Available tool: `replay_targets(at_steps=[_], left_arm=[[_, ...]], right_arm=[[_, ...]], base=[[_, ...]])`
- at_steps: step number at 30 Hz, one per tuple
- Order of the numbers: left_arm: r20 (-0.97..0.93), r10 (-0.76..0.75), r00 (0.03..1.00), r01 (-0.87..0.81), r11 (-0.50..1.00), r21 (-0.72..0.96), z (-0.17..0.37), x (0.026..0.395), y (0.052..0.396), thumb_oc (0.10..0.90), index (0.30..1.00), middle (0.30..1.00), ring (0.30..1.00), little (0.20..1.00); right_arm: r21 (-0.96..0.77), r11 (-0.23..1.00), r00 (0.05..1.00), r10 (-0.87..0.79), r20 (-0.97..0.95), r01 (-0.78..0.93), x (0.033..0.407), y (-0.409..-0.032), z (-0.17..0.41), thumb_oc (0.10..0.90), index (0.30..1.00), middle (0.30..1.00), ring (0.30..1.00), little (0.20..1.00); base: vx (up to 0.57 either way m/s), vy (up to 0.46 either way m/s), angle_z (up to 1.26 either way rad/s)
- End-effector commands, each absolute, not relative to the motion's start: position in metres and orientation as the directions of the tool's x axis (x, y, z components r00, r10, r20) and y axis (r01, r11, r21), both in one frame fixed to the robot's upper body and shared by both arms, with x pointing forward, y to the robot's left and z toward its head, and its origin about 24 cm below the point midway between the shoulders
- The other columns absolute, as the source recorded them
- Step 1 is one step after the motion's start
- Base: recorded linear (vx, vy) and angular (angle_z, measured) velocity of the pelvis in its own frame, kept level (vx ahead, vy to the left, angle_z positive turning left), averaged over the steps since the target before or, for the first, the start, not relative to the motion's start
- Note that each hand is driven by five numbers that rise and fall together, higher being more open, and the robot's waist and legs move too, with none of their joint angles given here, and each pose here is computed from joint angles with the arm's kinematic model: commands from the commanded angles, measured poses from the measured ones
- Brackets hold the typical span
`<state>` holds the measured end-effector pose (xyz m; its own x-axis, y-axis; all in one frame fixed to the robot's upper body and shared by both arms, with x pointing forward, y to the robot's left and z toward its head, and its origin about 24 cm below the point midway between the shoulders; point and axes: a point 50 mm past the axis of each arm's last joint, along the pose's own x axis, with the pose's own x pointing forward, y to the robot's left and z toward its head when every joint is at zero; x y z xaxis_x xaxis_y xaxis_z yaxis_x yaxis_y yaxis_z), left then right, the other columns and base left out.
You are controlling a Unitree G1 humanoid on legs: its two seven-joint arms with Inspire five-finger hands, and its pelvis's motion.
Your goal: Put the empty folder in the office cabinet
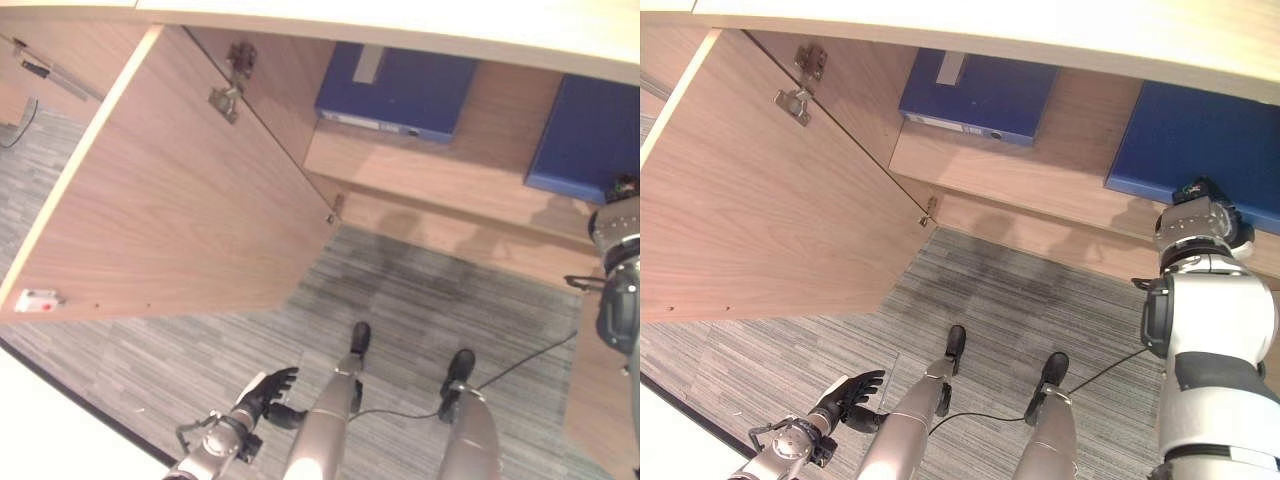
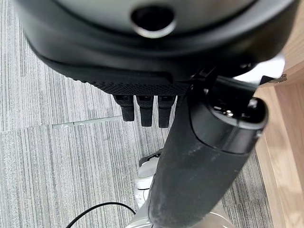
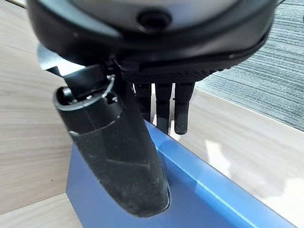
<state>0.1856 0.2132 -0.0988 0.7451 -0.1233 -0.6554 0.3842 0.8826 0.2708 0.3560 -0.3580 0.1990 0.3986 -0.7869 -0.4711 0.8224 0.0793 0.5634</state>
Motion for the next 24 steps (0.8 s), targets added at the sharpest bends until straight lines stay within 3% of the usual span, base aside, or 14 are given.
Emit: replay_targets(at_steps=[1, 4, 6, 7, 8, 12, 17, 24], left_arm=[[-0.677, -0.031, 0.735, 0.307, 0.906, 0.292, -0.104, 0.174, 0.233, 0.8, 0.9, 0.9, 0.9, 0.9], [-0.682, -0.025, 0.731, 0.304, 0.906, 0.293, -0.105, 0.172, 0.235, 0.8, 0.9, 0.9, 0.9, 0.9], [-0.678, -0.037, 0.734, 0.301, 0.913, 0.276, -0.106, 0.175, 0.228, 0.8, 0.9, 0.9, 0.9, 0.9], [-0.685, -0.051, 0.726, 0.325, 0.904, 0.277, -0.104, 0.179, 0.23, 0.8, 0.9, 0.9, 0.9, 0.9], [-0.677, -0.035, 0.735, 0.338, 0.884, 0.321, -0.099, 0.181, 0.241, 0.8, 0.9, 0.9, 0.9, 0.9], [-0.666, -0.061, 0.743, 0.383, 0.855, 0.349, -0.092, 0.184, 0.247, 0.8, 0.9, 0.9, 0.9, 0.9], [-0.681, -0.065, 0.729, 0.422, 0.827, 0.373, -0.092, 0.182, 0.252, 0.8, 0.9, 0.9, 0.9, 0.9], [-0.687, -0.031, 0.726, 0.396, 0.835, 0.381, -0.095, 0.185, 0.254, 0.8, 0.9, 0.9, 0.9, 0.9]], right_arm=[[0.566, 0.036, 0.345, -0.824, -0.449, 0.823, 0.342, -0.38, 0.216, 0.8, 0.9, 0.9, 0.9, 0.9], [0.582, 0.064, 0.351, -0.849, -0.395, 0.81, 0.337, -0.389, 0.234, 0.8, 0.9, 0.9, 0.9, 0.9], [0.54, 0.051, 0.33, -0.838, -0.434, 0.84, 0.338, -0.385, 0.2, 0.8, 0.9, 0.9, 0.9, 0.9], [0.511, 0.091, 0.331, -0.854, -0.402, 0.855, 0.329, -0.398, 0.198, 0.8, 0.9, 0.9, 0.9, 0.9], [0.518, 0.054, 0.29, -0.876, -0.386, 0.853, 0.309, -0.423, 0.21, 0.8, 0.9, 0.9, 0.9, 0.9], [0.555, 0.075, 0.294, -0.902, -0.317, 0.828, 0.298, -0.436, 0.231, 0.8, 0.9, 0.9, 0.9, 0.9], [0.544, 0.212, 0.314, -0.944, -0.102, 0.812, 0.295, -0.438, 0.295, 0.8, 0.9, 0.9, 0.9, 0.9], [0.516, 0.215, 0.336, -0.929, -0.152, 0.829, 0.302, -0.435, 0.264, 0.8, 0.9, 0.9, 0.9, 0.9]], base=[[0.0, 0.0, 0.0], [0.0, -0.015, 0.0], [-0.01, -0.035, 0.0], [-0.02, -0.031, 0.01], [-0.01, -0.048, 0.02], [0.0, -0.023, 0.1], [0.0, 0.0, 0.0], [0.0, -0.01, -0.01]])
